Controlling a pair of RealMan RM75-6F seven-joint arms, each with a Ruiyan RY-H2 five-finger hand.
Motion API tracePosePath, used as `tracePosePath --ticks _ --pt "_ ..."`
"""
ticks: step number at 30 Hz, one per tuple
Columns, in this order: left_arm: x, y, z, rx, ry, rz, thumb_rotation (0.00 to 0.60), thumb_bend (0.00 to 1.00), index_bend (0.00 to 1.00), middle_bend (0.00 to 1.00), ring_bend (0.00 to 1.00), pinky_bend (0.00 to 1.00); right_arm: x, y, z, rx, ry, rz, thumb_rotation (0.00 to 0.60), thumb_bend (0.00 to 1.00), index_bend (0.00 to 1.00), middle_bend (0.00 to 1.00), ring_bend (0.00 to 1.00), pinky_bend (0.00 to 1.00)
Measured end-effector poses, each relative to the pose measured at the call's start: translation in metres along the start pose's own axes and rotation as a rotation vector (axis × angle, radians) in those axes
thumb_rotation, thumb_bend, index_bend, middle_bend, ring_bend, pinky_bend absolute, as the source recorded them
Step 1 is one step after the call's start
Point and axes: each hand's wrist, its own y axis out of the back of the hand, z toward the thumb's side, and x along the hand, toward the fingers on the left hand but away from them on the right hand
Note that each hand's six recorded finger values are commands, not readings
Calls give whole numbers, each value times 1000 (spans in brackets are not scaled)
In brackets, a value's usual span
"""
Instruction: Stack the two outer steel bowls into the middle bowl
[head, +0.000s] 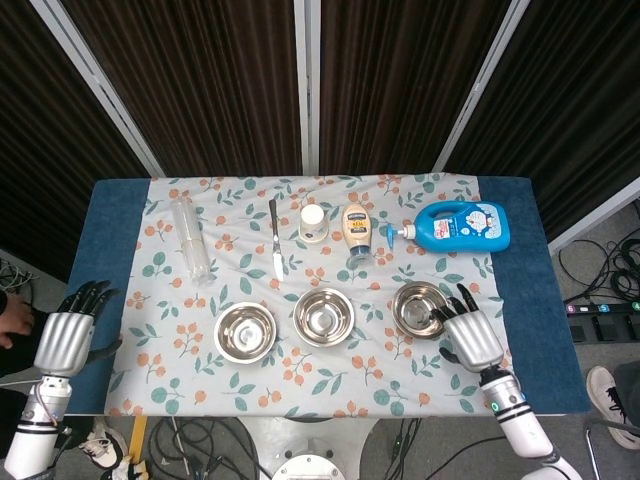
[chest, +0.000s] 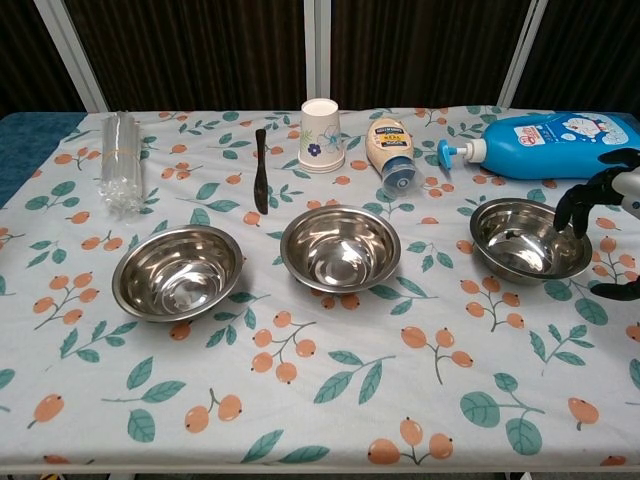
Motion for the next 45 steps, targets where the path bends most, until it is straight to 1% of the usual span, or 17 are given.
tracePosePath --ticks 4,10,22,26,33,37,45 --pt "0 -2 -2 -3 1 -5 600 98 269 259 168 292 -9 -5 2 25 1 10 600 85 388 431 220 42" --pt "1 -4 -6 -5 5 -16 600 98 269 259 168 292 -22 -17 9 41 10 45 600 88 398 436 221 42" --pt "1 -5 -12 -7 16 -25 600 98 269 259 168 292 -31 -31 22 53 27 66 600 111 437 447 297 64" --pt "1 -6 -13 -8 18 -28 600 98 269 259 168 292 -32 -34 23 61 24 70 600 151 453 450 327 70" --pt "1 -9 -13 -7 18 -36 600 98 269 259 168 292 -34 -35 24 56 20 66 600 258 544 509 415 111" --pt "1 -10 -14 -5 21 -40 600 98 269 259 168 292 -36 -36 24 57 17 69 600 310 580 530 435 123" --pt "2 -12 -16 -6 27 -47 600 98 269 259 168 292 -37 -40 26 59 14 75 600 369 656 580 490 151"
